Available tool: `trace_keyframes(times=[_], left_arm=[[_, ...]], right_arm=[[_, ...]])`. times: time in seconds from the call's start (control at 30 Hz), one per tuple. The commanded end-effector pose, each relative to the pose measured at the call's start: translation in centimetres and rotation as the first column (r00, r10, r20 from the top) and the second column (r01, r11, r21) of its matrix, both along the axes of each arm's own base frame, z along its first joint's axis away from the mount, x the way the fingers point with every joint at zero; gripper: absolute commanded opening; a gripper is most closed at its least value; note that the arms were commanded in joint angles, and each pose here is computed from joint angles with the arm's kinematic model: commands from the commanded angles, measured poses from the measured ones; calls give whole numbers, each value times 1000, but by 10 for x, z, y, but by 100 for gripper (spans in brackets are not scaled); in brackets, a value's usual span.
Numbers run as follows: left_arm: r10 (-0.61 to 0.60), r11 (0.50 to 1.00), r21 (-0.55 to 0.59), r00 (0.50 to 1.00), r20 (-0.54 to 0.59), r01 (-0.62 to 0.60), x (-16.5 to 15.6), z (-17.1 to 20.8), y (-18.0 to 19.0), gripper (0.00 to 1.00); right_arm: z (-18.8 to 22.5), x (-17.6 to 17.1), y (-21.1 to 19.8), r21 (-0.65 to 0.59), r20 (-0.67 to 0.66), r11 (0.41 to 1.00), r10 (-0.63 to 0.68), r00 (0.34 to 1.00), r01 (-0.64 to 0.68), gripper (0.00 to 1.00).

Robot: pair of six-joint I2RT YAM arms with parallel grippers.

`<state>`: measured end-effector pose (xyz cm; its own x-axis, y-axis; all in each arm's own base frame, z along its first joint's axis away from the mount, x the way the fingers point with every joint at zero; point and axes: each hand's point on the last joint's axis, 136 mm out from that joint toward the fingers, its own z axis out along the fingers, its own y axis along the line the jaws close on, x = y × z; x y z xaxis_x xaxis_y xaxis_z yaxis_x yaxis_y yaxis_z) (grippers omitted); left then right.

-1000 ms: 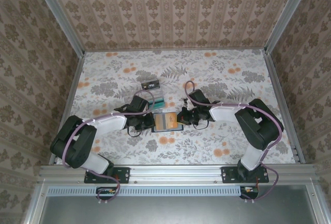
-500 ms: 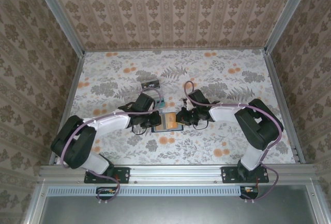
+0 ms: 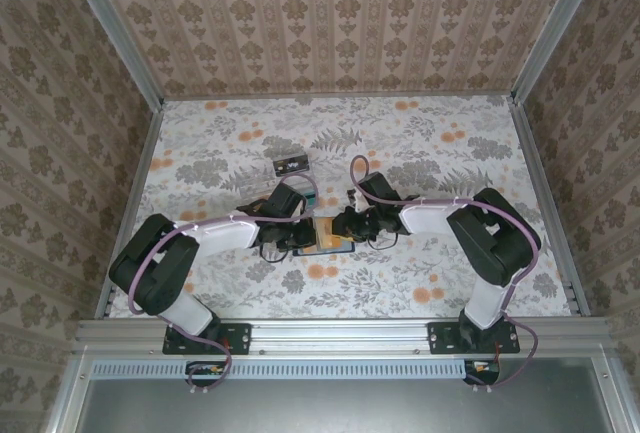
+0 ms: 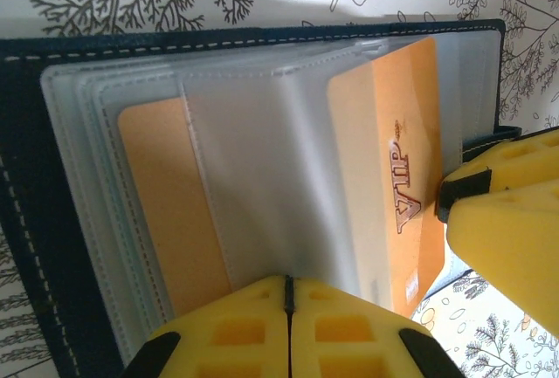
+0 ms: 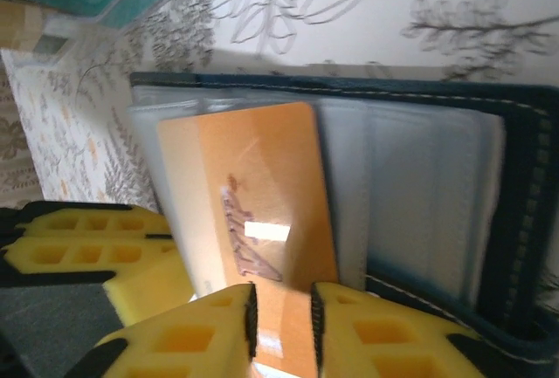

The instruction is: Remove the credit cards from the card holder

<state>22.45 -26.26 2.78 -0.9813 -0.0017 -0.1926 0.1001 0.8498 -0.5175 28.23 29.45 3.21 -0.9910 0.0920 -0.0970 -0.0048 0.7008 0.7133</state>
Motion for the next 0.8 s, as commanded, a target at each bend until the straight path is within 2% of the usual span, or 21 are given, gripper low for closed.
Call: trace_keyframes(times=[0.0, 0.33, 0.63, 0.77], left_arm=[[2, 999, 44, 999, -42, 0, -10, -12, 8, 7], [3, 996, 88, 1000, 27, -5, 0, 21, 18, 8], [-40, 999, -22, 998, 42, 40, 7, 34, -12, 8], [-46, 998, -33, 998, 40, 47, 10, 34, -20, 8]], right_arm=[[-14, -4, -5, -54, -34, 998, -15, 999, 13, 31], [1, -2, -18, -129, 31, 992, 1, 1000, 3, 31], [4, 1, -17, -141, 45, 990, 12, 999, -5, 31], [3, 1, -18, -150, 44, 989, 15, 999, -9, 31]])
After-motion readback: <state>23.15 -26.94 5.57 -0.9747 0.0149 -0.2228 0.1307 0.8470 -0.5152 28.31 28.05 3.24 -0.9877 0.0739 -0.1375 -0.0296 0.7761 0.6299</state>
